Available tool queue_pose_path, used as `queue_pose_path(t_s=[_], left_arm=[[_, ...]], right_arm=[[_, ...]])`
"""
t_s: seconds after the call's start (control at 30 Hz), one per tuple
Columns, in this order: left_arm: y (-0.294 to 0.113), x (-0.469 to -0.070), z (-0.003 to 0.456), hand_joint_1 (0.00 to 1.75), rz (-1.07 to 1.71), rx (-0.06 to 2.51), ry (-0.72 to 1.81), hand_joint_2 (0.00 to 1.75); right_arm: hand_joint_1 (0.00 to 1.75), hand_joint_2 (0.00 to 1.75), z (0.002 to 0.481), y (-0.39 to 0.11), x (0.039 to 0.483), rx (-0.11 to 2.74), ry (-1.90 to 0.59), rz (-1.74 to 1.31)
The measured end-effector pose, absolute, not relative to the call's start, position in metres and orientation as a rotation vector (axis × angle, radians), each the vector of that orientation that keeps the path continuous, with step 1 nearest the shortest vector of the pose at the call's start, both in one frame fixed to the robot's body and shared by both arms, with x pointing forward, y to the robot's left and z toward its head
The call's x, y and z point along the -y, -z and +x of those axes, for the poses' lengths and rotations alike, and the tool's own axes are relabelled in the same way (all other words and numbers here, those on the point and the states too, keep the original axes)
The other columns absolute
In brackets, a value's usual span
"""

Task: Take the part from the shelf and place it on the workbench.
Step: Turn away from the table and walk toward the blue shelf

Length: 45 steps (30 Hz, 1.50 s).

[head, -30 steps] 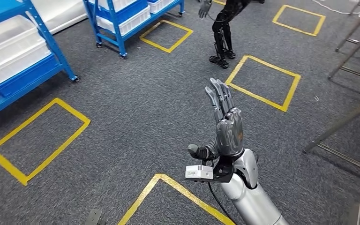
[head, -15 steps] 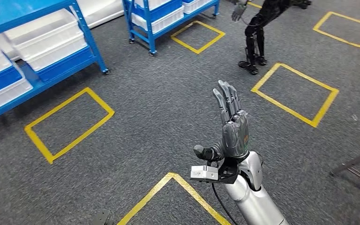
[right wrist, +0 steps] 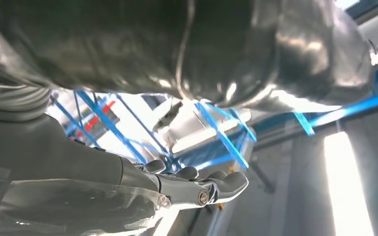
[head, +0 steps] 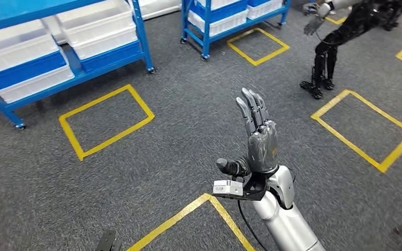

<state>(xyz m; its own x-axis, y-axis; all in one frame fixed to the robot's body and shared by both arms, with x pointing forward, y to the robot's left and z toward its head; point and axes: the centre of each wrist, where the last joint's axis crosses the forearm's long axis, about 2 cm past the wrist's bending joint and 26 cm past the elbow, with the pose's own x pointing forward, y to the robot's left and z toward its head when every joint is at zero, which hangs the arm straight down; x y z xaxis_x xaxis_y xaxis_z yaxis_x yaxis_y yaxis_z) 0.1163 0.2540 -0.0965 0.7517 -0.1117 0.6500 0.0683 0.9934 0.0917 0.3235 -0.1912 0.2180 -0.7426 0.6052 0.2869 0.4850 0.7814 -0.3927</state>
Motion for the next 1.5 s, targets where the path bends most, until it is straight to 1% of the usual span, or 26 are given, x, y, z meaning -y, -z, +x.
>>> queue_pose_path(t_s=[0.23,0.97,1.5], left_arm=[[0.096,-0.245,0.114,0.00,0.050,0.702,0.098,0.00],[0.098,-0.244,0.106,0.00,0.057,0.672,0.085,0.00],[0.097,-0.248,0.112,0.00,0.063,0.681,0.069,0.00]], right_arm=[[0.00,0.00,0.331,-0.219,0.191,2.561,-0.438,-0.820],[0.00,0.00,0.343,-0.209,0.188,2.502,-0.485,-0.789],[0.00,0.00,0.350,-0.205,0.187,2.476,-0.443,-0.729]])
